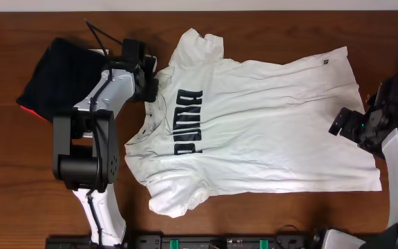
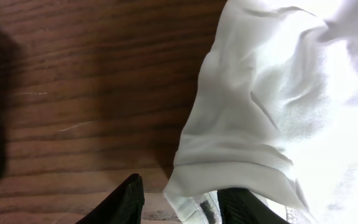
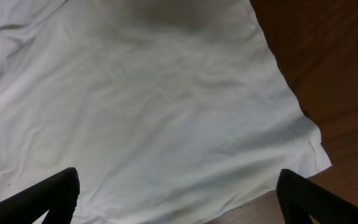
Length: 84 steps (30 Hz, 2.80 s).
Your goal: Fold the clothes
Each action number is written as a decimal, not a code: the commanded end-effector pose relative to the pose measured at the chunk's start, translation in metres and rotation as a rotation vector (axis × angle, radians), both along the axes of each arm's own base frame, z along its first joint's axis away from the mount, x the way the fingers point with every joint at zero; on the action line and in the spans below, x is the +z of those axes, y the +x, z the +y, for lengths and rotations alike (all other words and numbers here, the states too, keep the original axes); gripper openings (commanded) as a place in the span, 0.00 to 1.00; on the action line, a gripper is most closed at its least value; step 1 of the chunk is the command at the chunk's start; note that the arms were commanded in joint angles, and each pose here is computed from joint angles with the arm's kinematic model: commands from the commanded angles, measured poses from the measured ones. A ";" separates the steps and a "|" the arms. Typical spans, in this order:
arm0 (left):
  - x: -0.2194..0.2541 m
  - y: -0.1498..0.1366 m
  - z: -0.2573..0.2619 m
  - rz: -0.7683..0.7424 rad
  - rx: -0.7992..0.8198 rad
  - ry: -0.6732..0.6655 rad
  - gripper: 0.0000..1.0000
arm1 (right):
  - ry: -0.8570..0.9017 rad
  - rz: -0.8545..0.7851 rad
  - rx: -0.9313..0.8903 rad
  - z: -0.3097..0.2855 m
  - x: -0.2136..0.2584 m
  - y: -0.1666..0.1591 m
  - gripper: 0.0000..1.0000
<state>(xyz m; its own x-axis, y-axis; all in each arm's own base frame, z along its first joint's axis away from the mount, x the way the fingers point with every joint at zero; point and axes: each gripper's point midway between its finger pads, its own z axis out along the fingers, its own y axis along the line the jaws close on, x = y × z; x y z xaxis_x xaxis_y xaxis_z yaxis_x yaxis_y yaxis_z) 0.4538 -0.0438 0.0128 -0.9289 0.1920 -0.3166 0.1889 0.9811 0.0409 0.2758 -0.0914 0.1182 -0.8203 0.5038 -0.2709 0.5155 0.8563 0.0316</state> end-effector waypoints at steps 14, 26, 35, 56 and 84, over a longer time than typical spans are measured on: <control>-0.019 0.002 0.011 0.014 0.014 0.042 0.06 | -0.009 0.004 -0.019 -0.003 -0.001 -0.002 0.99; -0.016 0.009 0.064 -0.016 0.179 0.087 0.07 | -0.009 0.004 -0.019 -0.003 -0.001 -0.002 0.99; -0.005 0.017 0.068 -0.044 0.209 0.078 0.34 | -0.009 0.004 -0.018 -0.003 -0.001 -0.002 0.99; 0.185 -0.116 0.025 -0.026 0.542 -0.261 0.56 | -0.009 0.004 -0.018 -0.003 -0.001 -0.002 0.99; 0.108 -0.312 -0.047 0.437 0.340 -0.070 0.57 | -0.008 0.003 -0.018 -0.002 -0.001 -0.002 0.99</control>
